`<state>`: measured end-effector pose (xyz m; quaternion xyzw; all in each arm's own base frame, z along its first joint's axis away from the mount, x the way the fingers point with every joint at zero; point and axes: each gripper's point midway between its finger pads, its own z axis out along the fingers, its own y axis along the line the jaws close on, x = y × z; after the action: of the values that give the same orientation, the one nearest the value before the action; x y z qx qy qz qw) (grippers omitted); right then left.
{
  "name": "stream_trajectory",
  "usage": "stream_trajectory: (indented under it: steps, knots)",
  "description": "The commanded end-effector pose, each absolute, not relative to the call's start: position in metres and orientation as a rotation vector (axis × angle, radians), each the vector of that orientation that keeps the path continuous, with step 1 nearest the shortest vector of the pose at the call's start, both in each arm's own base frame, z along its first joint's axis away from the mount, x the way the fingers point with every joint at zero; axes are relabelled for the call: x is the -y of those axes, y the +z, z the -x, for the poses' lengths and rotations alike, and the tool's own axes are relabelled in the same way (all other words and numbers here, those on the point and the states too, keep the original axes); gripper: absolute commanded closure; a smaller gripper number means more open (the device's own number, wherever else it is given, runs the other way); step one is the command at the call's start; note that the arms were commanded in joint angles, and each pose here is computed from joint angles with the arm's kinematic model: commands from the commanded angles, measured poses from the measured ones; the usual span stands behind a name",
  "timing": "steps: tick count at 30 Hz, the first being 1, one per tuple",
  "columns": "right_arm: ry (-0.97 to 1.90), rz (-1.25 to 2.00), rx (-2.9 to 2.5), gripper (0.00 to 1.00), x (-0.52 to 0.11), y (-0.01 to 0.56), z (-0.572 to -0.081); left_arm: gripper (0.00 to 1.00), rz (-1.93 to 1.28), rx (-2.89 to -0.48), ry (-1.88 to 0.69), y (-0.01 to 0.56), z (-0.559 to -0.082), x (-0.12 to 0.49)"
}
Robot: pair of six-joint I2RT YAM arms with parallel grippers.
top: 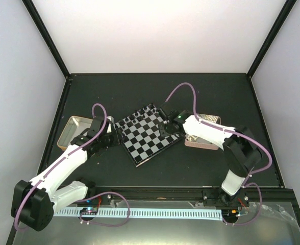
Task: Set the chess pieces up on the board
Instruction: Place the chess piece on the chessboard.
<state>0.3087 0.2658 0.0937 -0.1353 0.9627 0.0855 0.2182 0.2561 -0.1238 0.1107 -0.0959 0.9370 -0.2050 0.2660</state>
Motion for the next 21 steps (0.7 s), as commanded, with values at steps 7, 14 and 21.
stream_trajectory:
  steps: [7, 14, 21]
  knots:
    - [0.130, 0.388, -2.728, 0.92, -0.265, 0.068, -0.308, 0.41, 0.266, -2.500, -0.560, 0.119, -0.259, 0.122]
    - [0.107, 0.395, -2.747, 0.91, -0.266, 0.055, -0.310, 0.41, 0.262, -2.503, -0.559, 0.118, -0.259, 0.122]
    - [0.090, 0.390, -2.751, 0.90, -0.267, 0.048, -0.313, 0.41, 0.257, -2.503, -0.556, 0.118, -0.259, 0.122]
